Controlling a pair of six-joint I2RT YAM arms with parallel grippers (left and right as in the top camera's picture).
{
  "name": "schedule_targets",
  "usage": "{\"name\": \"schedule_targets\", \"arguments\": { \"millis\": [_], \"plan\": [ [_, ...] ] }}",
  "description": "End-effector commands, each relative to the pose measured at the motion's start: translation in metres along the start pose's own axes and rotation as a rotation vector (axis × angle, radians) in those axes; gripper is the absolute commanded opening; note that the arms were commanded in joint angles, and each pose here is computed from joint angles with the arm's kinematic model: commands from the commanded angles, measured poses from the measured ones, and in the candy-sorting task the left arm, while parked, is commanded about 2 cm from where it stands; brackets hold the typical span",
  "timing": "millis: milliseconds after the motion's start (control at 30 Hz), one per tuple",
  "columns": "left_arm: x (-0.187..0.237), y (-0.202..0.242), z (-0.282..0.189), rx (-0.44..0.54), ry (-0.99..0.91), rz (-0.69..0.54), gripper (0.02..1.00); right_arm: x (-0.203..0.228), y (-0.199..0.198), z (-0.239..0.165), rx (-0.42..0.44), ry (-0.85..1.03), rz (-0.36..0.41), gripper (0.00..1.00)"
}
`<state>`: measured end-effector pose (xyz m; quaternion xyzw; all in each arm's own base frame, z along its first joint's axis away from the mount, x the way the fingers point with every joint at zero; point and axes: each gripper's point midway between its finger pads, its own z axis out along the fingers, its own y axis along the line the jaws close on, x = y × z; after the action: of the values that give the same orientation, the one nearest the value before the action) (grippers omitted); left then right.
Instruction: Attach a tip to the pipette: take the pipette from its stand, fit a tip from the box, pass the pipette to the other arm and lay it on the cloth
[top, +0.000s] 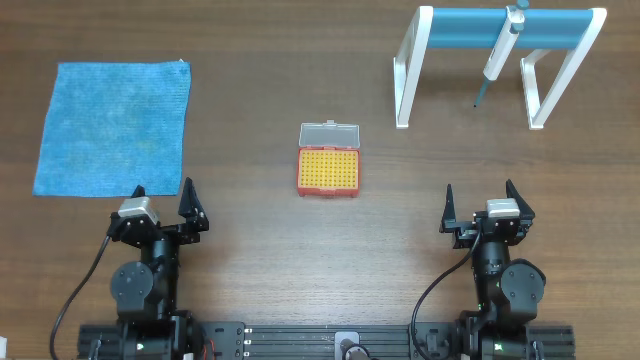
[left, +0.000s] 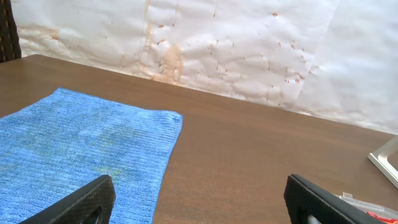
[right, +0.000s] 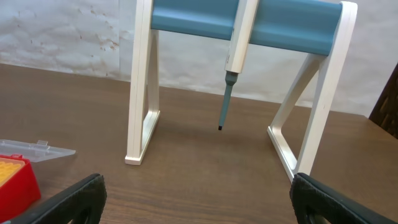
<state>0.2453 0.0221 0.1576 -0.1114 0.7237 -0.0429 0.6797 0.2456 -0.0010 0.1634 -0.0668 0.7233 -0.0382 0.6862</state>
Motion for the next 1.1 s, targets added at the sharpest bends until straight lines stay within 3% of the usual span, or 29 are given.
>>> {"name": "schedule_targets", "arguments": {
  "millis": [33,667,867,933,1033,1100],
  "plan": [
    [0.001,0.003,0.000,-0.017,0.001,-0.016,0.879,0.002,0.001,0.000,-0.009,-0.002,0.015,0.954],
    [0.001,0.003,0.000,-0.017,0.001,-0.016,0.879,0.002,0.002,0.000,-0.010,-0.003,0.015,0.954],
    [0.001,0.003,0.000,-0.017,0.001,-0.016,0.879,-0.019,-0.004,0.004,0.006,-0.029,0.095,0.954],
    [0.001,0.003,0.000,-0.017,0.001,-0.016,0.879,-0.027,-0.011,0.010,0.034,-0.042,0.135,0.954],
    [0.001,0.003,0.000,-0.016,0.001,-0.016,0.879,-0.036,-0.031,0.028,0.115,-0.034,0.140,0.954],
    [0.001,0.003,0.000,-0.017,0.001,-0.016,0.879,-0.041,-0.037,0.044,0.124,-0.021,0.141,0.954]
  ]
}}
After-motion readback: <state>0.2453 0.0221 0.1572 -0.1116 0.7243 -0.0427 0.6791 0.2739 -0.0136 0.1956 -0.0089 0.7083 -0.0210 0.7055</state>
